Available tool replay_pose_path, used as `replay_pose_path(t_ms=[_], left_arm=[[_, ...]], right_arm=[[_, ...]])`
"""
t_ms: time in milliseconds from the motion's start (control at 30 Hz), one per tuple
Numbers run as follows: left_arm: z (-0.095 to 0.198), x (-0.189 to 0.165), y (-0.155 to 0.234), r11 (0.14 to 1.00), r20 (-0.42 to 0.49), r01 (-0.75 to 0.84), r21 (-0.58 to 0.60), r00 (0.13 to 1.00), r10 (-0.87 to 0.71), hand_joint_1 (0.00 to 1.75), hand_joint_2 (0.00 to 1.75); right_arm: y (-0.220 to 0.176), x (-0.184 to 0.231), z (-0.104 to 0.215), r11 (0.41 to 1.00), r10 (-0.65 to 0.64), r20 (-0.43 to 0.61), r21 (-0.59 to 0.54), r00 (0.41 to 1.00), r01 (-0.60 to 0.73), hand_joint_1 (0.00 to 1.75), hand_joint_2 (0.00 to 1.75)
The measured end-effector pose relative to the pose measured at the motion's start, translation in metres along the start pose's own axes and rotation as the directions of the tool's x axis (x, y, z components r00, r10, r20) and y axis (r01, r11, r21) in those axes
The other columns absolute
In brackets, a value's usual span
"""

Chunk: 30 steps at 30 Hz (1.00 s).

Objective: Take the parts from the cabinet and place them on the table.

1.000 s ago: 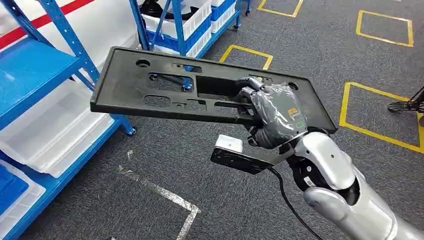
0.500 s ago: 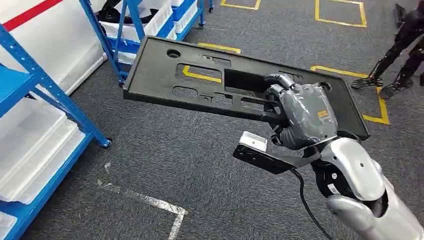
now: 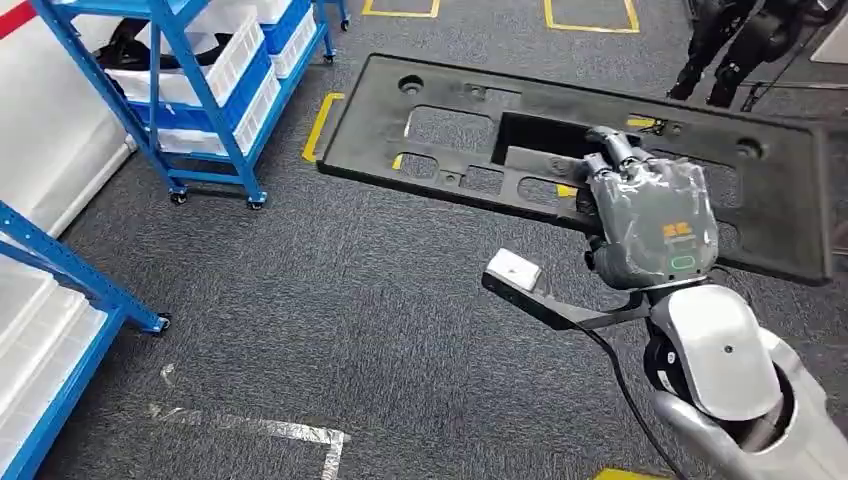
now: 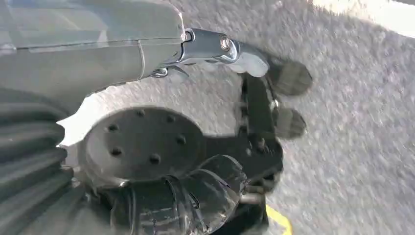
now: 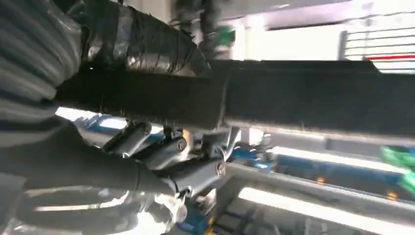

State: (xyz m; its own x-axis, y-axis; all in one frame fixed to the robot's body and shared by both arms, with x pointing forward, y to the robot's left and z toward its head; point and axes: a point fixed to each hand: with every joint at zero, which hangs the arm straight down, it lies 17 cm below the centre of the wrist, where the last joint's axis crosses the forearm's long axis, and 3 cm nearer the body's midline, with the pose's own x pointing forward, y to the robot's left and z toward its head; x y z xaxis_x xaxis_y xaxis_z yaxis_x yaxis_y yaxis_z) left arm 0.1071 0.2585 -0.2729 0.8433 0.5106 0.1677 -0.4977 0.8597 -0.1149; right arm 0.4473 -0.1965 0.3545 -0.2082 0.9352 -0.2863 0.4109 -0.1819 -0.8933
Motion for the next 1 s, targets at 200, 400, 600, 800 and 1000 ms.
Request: replay_pose_path(t_ms=[200,400,600,800,1000], left_arm=[[0.000,-0.008,0.001,1.000,-0.025,-0.001,0.014,1.000,0.001,0.00,1.75],[0.000,-0.012,-0.008,1.000,-0.040,0.003,-0.005,0.999,-0.003,0.00,1.75],[0.001,-0.012,-0.014,1.000,-0.043,0.010,-0.016,0.999,-0.010,0.00,1.75],[0.001,-0.017,-0.012,1.000,-0.054,0.015,-0.014,0.998,-0.015,0.00,1.75],[0.001,-0.014,-0.012,1.000,-0.049,0.015,-0.013,0.999,-0.016,0.00,1.75]], right_arm=[[-0.002,-0.013,0.005,1.000,0.017,-0.030,-0.012,0.999,-0.017,1.75,1.75],[-0.007,-0.025,0.002,1.000,-0.003,-0.037,-0.019,0.999,0.002,1.75,1.75],[-0.009,-0.033,0.001,1.000,-0.023,-0.053,-0.021,0.998,0.022,1.75,1.75],[-0.007,-0.035,0.002,0.999,-0.035,-0.055,-0.015,0.998,0.034,1.75,1.75],[-0.006,-0.035,0.003,0.999,-0.037,-0.057,-0.012,0.998,0.037,1.75,1.75]])
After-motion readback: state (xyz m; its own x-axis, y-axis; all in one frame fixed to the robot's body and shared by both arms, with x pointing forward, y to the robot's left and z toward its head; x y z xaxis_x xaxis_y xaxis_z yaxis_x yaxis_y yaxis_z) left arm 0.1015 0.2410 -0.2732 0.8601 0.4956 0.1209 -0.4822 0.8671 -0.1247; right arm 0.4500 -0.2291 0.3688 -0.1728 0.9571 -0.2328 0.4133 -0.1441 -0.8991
